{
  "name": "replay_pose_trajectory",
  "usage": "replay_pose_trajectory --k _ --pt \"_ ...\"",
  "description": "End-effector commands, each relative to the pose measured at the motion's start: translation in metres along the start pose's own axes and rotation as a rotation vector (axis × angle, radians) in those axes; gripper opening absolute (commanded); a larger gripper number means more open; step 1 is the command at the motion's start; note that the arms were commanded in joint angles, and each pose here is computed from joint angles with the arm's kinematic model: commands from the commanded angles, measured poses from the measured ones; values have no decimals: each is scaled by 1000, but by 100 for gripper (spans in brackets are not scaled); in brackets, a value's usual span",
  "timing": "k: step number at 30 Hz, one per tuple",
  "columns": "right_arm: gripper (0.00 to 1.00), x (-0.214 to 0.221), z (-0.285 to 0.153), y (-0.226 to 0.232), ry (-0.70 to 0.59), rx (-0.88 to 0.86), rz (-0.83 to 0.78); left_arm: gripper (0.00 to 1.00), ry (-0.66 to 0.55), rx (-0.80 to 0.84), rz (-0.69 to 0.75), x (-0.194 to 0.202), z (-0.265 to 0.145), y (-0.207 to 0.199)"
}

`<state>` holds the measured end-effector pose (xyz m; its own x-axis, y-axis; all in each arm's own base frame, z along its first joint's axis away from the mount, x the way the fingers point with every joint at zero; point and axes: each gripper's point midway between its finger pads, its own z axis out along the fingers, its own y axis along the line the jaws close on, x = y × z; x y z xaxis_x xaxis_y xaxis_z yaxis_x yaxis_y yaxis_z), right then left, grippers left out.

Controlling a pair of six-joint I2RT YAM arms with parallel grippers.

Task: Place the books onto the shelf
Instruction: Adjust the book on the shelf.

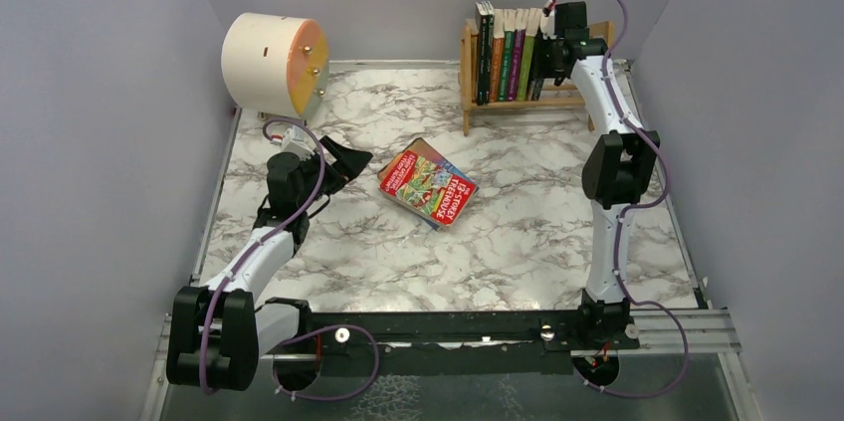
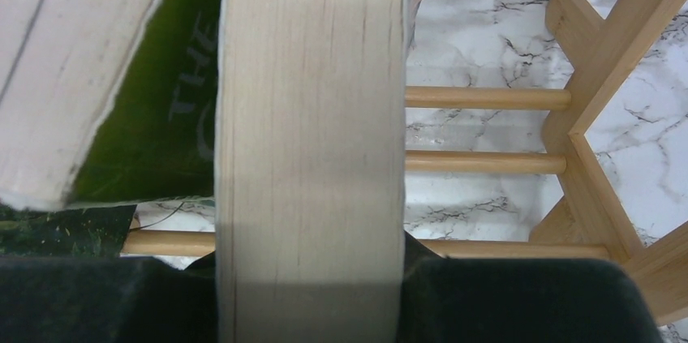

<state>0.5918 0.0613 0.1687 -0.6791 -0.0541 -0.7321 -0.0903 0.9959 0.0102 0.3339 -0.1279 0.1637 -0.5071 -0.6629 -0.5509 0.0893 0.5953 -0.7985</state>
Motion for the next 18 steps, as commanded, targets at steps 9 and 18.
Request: replay_pose_trajectory --k 9,18 --pt "24 -6 2 13 -75 -47 43 76 -6 9 8 0 2 -1" --pt "49 -22 -24 12 -161 -33 58 76 -4 2 7 2 3 3"
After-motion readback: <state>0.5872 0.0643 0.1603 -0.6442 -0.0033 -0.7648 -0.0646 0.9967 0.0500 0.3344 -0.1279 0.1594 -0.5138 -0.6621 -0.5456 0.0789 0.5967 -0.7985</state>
